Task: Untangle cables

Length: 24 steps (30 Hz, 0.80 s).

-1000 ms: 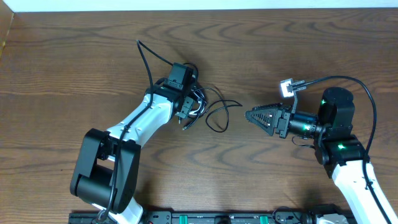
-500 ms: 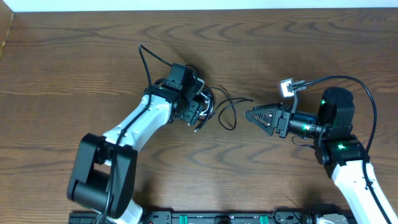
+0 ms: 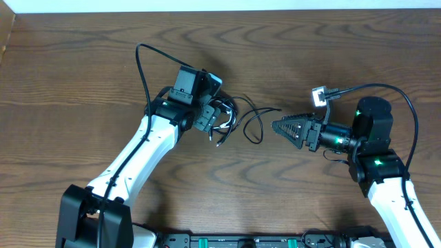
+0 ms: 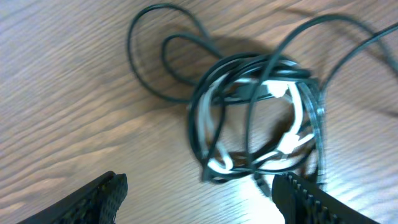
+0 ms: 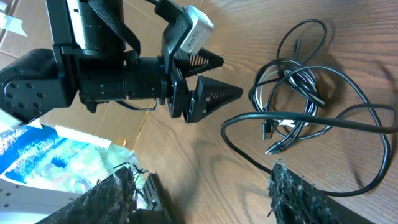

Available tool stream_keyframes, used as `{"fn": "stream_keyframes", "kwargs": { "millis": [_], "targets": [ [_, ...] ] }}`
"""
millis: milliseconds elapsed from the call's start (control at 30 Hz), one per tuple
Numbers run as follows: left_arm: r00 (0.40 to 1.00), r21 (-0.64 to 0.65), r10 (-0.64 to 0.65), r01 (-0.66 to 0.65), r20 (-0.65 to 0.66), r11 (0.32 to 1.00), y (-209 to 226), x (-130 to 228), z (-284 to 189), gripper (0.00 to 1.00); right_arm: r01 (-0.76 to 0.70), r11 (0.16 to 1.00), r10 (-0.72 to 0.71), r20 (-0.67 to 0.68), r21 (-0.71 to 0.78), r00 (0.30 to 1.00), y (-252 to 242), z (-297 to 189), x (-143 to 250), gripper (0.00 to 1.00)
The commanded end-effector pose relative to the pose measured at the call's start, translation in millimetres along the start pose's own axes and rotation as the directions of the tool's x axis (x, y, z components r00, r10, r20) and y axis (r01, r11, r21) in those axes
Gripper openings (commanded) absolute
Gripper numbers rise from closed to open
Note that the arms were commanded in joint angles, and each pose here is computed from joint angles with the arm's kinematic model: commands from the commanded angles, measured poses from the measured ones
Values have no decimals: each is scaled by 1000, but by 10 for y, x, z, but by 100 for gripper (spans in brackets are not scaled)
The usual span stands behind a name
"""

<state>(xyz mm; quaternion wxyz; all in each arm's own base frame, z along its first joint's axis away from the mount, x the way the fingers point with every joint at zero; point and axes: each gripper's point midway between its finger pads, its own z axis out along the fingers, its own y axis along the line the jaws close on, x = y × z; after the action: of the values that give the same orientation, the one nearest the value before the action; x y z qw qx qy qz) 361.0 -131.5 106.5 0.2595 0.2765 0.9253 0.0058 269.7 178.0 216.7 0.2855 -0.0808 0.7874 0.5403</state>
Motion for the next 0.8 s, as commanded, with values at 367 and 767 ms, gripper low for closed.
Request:
{"fn": "stream_keyframes", "kwargs": {
  "millis": [367,767],
  "targets": [
    [996,100,-12,21,-90,995,-73,281,306,79,16,1000,-16,7,4,1000,12,-12,-35,68],
    [991,122,-10,26,-130,992,-130,375,677,74,15,1000,-15,6,4,1000,12,-12,-34,67]
  ]
}}
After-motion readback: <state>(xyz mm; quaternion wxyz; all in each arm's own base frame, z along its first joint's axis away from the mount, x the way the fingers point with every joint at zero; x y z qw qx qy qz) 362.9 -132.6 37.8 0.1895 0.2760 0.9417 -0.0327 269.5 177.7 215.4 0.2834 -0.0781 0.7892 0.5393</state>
